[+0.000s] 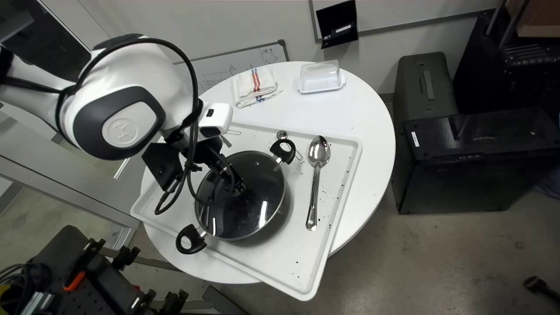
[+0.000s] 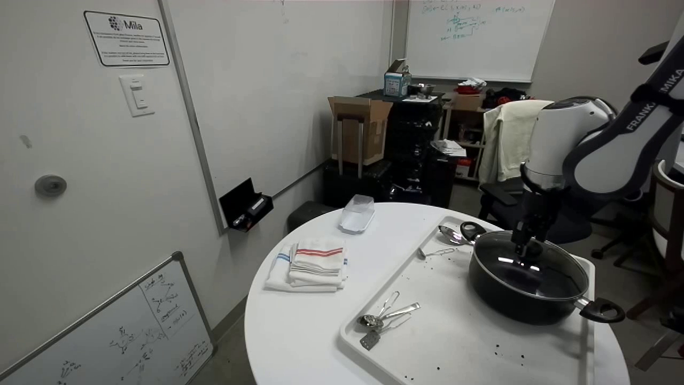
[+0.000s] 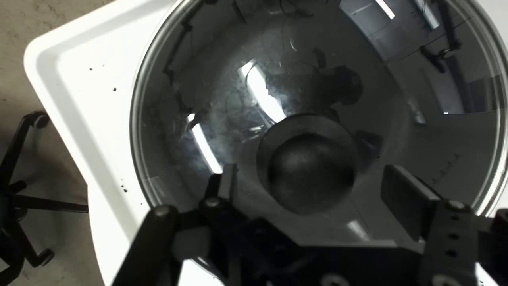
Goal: Remove the lid from the pot and place it on the table
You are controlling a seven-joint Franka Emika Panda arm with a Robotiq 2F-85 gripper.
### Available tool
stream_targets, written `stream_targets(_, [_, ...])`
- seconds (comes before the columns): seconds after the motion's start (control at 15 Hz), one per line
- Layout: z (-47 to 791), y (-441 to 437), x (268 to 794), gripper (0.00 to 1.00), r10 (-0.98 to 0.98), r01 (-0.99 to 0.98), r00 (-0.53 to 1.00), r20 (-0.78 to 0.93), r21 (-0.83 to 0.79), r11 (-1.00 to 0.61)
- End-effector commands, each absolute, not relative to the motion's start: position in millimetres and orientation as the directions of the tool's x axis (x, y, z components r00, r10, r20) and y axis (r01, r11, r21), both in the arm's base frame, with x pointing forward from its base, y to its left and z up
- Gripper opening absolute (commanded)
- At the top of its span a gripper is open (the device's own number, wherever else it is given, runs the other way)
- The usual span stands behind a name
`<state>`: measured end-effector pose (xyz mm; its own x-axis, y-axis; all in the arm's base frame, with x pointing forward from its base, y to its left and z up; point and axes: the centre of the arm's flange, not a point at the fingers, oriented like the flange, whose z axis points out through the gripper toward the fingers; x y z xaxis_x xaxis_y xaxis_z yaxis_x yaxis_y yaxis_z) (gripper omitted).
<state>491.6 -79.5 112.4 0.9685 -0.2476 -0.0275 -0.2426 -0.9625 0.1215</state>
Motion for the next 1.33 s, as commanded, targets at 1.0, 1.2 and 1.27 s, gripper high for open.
stream_targets(1.0, [151, -72, 486, 0.25, -0.243, -0.244, 0.97, 0.019, 0.1, -0.965])
stream_targets(1.2, [164, -65, 488, 0.25, -0.224, -0.226, 0.974, 0.039, 0.099, -0.969])
stream_targets(1.27, [167, -61, 490, 0.25, -0.215, -0.218, 0.976, 0.044, 0.101, -0.971])
